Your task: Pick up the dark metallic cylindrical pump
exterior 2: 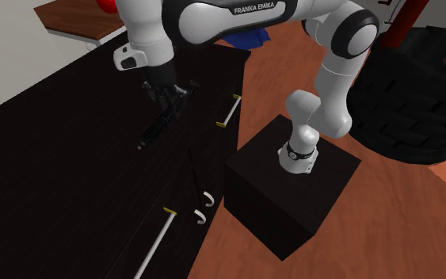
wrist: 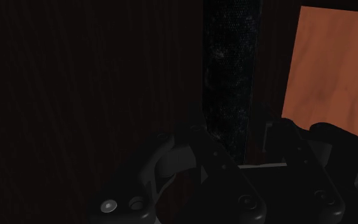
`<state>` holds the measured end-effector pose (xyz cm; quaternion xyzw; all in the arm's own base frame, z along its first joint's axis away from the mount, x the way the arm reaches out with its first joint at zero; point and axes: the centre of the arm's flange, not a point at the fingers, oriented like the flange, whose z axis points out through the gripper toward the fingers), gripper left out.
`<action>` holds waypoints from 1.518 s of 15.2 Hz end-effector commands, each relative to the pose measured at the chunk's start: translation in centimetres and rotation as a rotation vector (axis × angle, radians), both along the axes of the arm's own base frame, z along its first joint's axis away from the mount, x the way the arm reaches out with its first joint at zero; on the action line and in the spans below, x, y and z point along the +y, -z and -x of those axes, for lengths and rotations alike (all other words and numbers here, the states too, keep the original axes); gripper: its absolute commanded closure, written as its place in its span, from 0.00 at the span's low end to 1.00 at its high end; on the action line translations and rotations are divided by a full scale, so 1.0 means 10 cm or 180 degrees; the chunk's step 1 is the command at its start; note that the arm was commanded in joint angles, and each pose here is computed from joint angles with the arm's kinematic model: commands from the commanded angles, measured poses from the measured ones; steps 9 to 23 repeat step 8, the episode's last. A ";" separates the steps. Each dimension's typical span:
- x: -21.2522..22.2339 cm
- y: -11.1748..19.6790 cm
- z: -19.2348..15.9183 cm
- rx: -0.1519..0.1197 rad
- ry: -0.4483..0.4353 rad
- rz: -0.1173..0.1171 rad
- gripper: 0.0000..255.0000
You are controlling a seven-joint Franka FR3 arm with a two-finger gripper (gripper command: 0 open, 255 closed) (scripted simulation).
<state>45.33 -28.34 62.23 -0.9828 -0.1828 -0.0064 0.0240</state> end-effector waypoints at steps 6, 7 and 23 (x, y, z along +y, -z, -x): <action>0.00 -0.38 0.00 0.0000 0.0000 0.0000 1.00; 0.00 -0.39 0.00 0.0000 0.0000 0.0000 1.00; 0.00 -0.39 0.00 0.0000 0.0000 0.0000 1.00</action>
